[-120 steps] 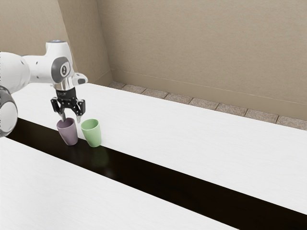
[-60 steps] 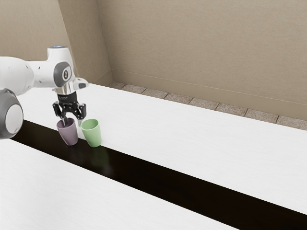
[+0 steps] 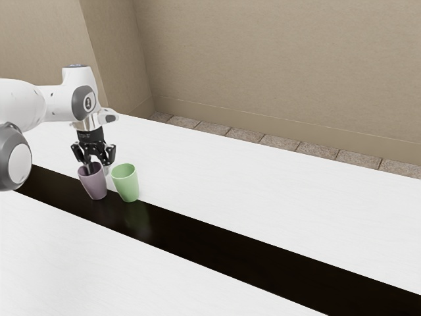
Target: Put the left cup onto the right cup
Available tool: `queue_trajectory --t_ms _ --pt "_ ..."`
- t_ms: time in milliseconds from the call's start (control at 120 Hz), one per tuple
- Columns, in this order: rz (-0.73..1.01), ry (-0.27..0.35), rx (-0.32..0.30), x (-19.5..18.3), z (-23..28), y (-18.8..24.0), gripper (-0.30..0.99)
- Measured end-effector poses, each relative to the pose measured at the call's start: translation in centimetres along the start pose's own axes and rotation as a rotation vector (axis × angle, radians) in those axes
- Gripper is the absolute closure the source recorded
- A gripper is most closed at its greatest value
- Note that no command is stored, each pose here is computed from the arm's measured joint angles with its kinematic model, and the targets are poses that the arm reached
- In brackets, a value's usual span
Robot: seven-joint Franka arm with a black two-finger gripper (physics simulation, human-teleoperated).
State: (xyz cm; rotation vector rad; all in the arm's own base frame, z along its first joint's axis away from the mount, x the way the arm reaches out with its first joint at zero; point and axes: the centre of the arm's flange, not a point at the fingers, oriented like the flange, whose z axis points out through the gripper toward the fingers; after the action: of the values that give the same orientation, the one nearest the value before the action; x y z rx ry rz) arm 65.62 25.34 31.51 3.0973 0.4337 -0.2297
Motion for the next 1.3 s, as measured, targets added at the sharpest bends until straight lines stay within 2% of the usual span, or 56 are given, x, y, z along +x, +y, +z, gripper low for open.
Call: queue_trajectory --t_ms 642,1300 --pt "0.004 0.001 -0.013 0.1 0.4 0.1 0.74" --pt "0.01 0.042 -0.004 -1.2 -4.1 0.6 0.78"
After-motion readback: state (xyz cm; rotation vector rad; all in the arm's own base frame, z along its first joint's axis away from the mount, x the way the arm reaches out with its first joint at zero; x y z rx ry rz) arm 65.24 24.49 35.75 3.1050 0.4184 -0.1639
